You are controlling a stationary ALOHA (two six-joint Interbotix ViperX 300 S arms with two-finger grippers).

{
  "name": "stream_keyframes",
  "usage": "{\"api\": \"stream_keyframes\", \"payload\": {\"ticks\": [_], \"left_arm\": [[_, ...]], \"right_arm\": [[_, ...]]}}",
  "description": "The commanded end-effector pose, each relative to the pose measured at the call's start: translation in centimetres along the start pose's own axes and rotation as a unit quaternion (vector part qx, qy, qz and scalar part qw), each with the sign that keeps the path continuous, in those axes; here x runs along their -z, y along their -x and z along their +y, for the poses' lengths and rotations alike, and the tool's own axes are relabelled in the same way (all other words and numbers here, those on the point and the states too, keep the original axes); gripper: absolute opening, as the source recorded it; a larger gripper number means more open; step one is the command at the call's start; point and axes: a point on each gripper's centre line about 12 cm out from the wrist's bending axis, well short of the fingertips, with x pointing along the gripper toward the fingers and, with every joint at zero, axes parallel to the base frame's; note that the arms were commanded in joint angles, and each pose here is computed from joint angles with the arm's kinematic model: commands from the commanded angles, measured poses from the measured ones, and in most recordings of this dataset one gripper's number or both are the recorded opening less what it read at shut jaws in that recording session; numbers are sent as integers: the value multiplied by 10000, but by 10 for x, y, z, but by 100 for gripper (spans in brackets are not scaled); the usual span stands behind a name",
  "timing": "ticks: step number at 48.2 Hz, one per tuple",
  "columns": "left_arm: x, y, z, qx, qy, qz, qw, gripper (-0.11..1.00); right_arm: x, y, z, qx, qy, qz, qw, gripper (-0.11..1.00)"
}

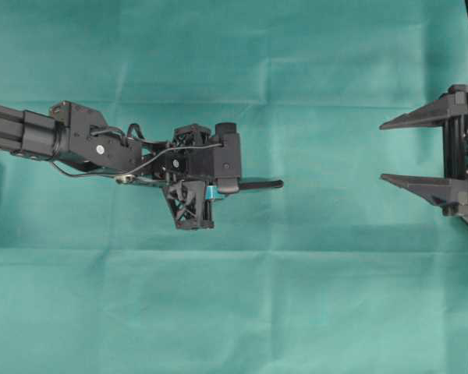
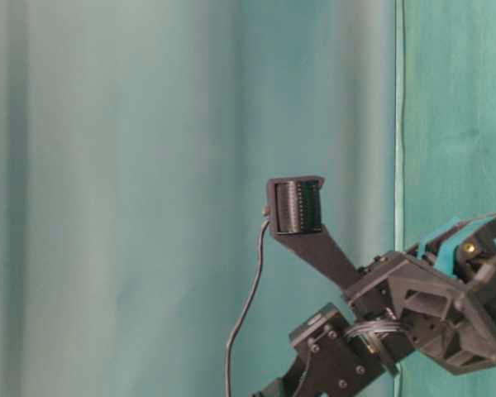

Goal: Peel off the Velcro with your right arm.
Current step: 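Close the left gripper on the strap's left end, then lift the strap with the left gripper, raising its free end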

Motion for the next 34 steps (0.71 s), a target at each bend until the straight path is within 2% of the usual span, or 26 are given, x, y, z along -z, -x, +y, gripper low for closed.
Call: {"api": "stream_keyframes", "payload": {"ticks": [1,23,34], "left_arm": [[-17,14,0,5,15,-253,9997,10],[-30,24,-5,47,-22,-436,9990,10],[-46,52,-9,88,-52,-765,9970,10]], "right_arm": [[-4,-2,0,8,-7,-78,10000,76],[-5,-2,0,-1,-7,-92,10000,76],[-5,-2,0,-1,-7,-92,10000,76]]}}
